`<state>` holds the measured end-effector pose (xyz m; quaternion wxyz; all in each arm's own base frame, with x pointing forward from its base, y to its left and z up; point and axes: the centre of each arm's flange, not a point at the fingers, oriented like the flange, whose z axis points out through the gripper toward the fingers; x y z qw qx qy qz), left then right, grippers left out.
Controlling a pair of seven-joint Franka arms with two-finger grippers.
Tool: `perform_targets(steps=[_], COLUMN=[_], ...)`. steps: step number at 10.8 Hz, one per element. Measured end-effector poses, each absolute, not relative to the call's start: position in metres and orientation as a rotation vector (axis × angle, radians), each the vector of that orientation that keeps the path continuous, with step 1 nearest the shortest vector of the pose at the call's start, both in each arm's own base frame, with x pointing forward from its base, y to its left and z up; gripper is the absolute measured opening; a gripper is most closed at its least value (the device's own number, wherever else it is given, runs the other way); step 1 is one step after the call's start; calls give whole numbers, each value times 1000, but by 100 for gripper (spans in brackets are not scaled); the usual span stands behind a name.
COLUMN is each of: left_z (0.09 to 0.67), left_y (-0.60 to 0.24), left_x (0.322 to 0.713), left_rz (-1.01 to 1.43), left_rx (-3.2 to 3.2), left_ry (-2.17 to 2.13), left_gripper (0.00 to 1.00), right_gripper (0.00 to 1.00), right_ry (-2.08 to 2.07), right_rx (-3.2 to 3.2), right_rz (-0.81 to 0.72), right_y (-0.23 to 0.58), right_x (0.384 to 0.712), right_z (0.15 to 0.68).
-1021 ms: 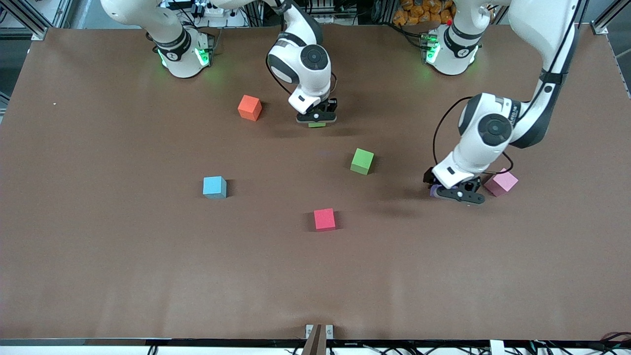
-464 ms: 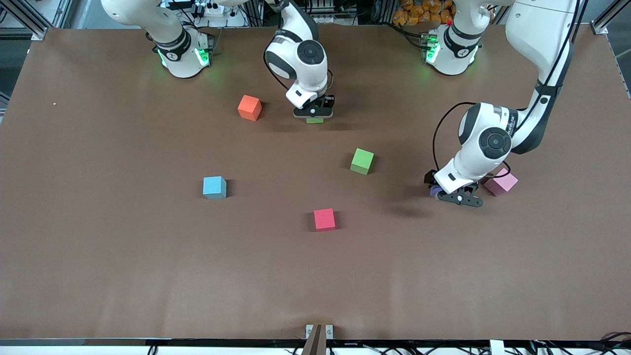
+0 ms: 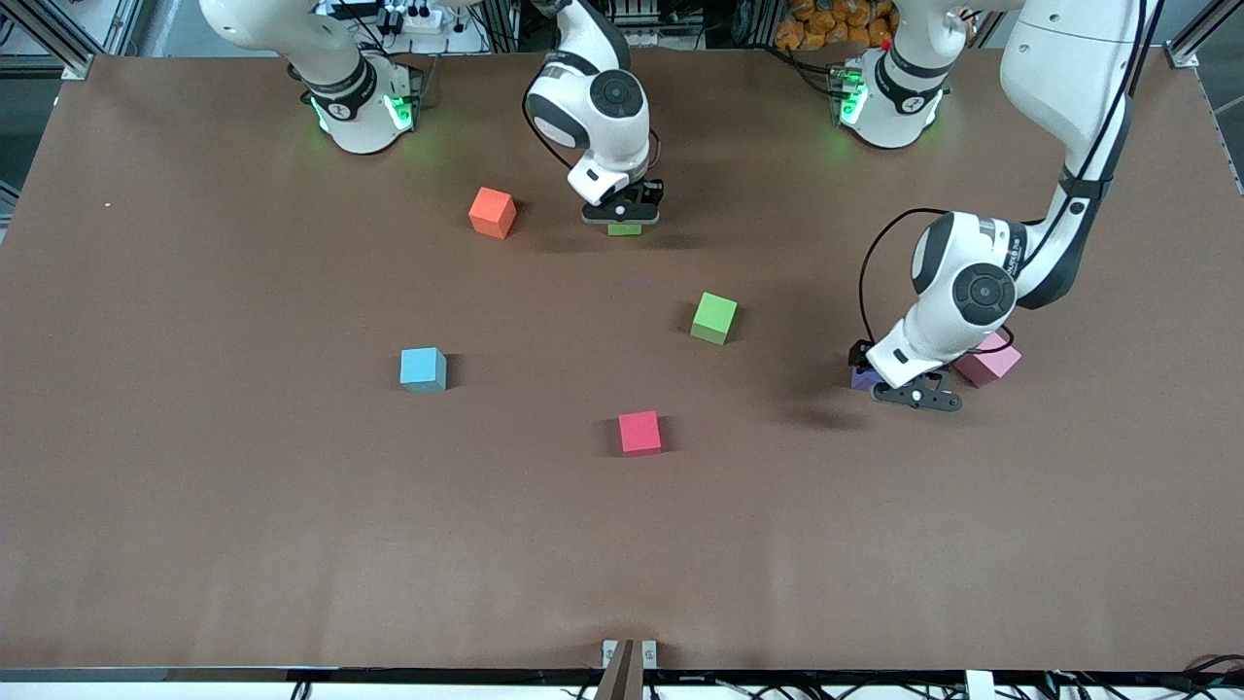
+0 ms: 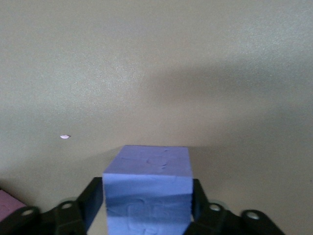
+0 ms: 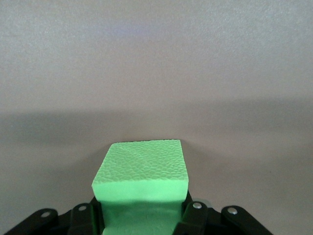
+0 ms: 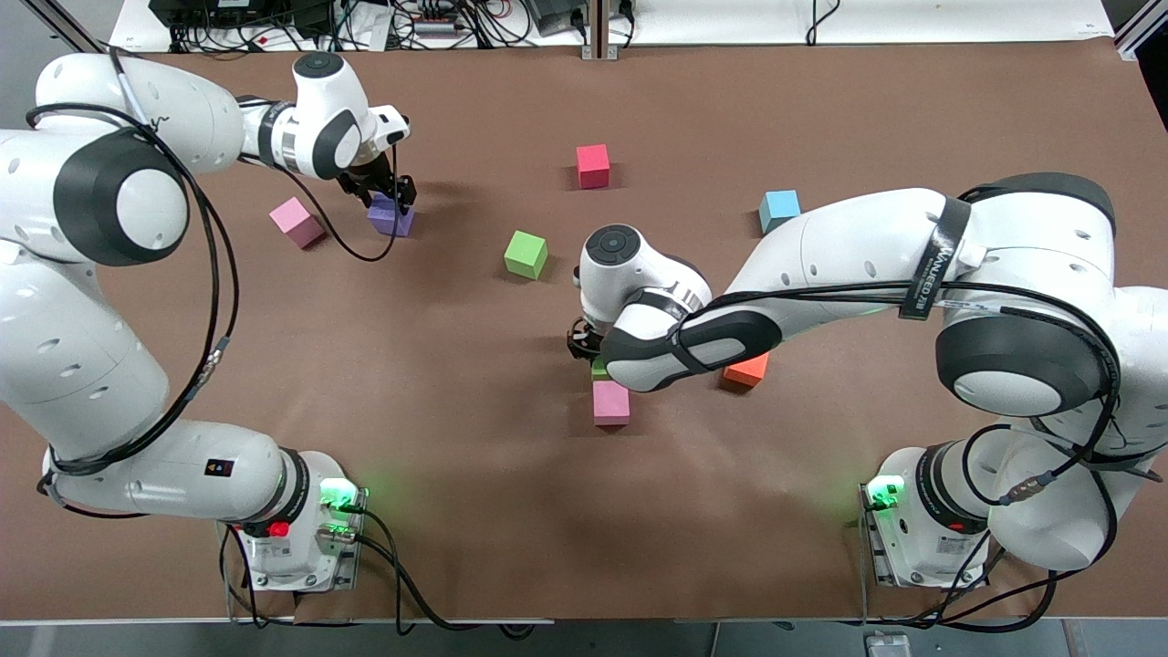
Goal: Arrange blocks into number 1
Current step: 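Place green below pink with the right gripper while the left gripper grasps purple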
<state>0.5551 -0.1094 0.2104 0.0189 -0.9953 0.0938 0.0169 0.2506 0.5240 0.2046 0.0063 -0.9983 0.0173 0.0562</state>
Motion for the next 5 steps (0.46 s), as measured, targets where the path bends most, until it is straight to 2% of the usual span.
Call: perform_targets(steps=[1, 5], left_z=[212, 228], left_y=[-110, -130], left_x=[556, 560], left_rz=[47, 10], left_rx=[-3092, -3172], left_ry=[289, 198], left_gripper=[63, 62], right_gripper=[56, 56], right_ry=[54, 69], right_rx=[-3122, -3118], right_rz=[180, 182], right_y=[526, 528], right_x=[247, 243], right_z=[205, 209])
